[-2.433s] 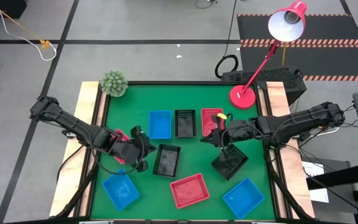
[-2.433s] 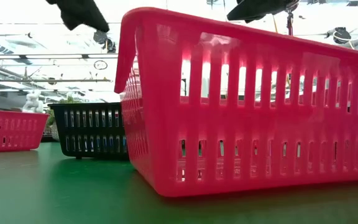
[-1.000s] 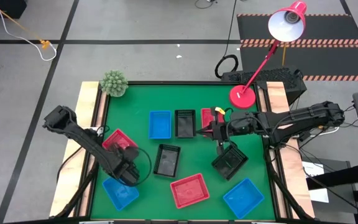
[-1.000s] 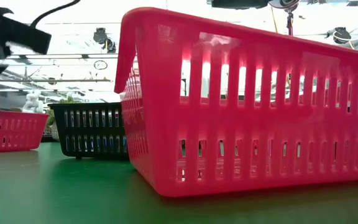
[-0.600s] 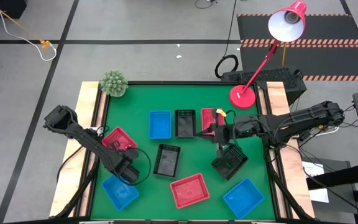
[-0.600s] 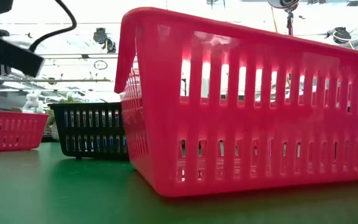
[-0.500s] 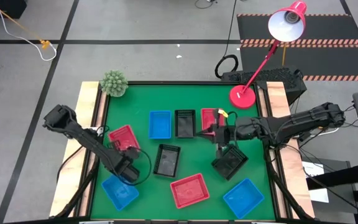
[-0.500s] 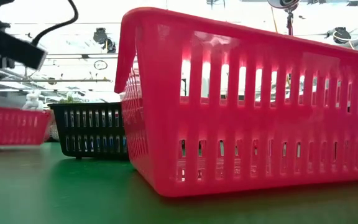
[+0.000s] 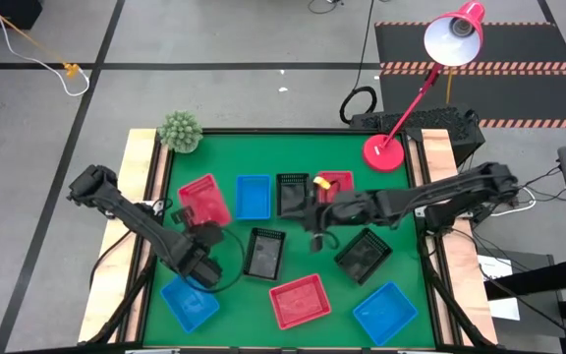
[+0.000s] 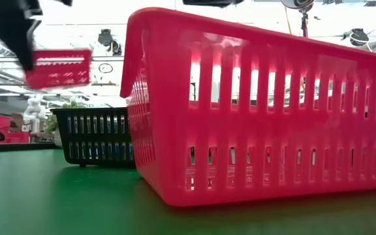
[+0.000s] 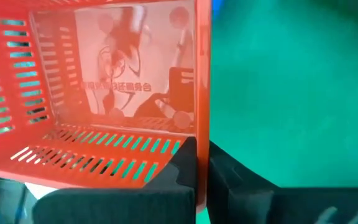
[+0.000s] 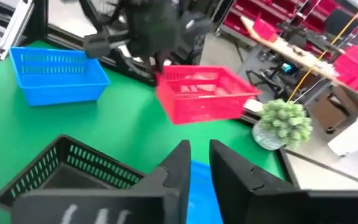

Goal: Stack baskets by color
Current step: Stack the top left red bin on top of the top right red bin

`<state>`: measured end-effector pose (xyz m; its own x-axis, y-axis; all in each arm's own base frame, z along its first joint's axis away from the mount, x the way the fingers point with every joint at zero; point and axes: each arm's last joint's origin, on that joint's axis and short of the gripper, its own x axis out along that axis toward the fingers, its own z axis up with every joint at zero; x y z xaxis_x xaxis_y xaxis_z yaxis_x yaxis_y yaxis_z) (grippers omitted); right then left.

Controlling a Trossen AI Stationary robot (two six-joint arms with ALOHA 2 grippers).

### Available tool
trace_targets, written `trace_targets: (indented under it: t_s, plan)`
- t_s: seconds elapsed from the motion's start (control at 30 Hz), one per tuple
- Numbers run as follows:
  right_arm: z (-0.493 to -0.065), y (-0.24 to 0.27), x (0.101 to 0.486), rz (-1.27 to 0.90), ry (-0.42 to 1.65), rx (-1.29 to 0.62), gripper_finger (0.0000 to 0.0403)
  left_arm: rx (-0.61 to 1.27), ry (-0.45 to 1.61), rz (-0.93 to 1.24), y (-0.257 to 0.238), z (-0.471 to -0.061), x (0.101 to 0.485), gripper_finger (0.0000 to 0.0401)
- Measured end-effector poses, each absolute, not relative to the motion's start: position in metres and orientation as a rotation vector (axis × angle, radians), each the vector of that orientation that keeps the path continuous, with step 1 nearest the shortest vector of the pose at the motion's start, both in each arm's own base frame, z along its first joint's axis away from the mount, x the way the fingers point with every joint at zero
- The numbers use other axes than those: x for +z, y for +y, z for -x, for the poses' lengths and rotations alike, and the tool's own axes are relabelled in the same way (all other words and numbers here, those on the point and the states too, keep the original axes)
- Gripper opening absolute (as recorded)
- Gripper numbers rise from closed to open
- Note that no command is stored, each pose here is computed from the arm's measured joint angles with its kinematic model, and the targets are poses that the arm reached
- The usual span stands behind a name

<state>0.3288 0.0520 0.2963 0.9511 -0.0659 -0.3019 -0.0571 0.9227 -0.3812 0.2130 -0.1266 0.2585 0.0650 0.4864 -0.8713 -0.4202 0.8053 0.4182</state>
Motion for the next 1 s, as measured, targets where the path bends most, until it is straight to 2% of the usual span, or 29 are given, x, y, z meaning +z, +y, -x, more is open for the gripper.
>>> trace_targets:
  t_s: [0.2,0.37,0.6,1.0]
  plan:
    - [-0.355,0.071,0.278,0.420,0.265,0.034,0.0084,0.655,1.190,-0.170,-0.121,-0.229,0.271,0.0004]
    - [-0.370,0.083,0.267,0.431,0.199,0.043,0.0110,0.593,1.172,-0.213,-0.114,-0.247,0.267,0.0004]
    - [-0.384,0.082,0.250,0.477,0.259,0.001,0.0150,0.522,1.166,-0.299,-0.109,-0.268,0.257,0.0004]
    - [-0.391,0.068,0.233,0.588,0.357,-0.109,0.0137,0.431,1.136,-0.364,-0.113,-0.279,0.253,0.0004]
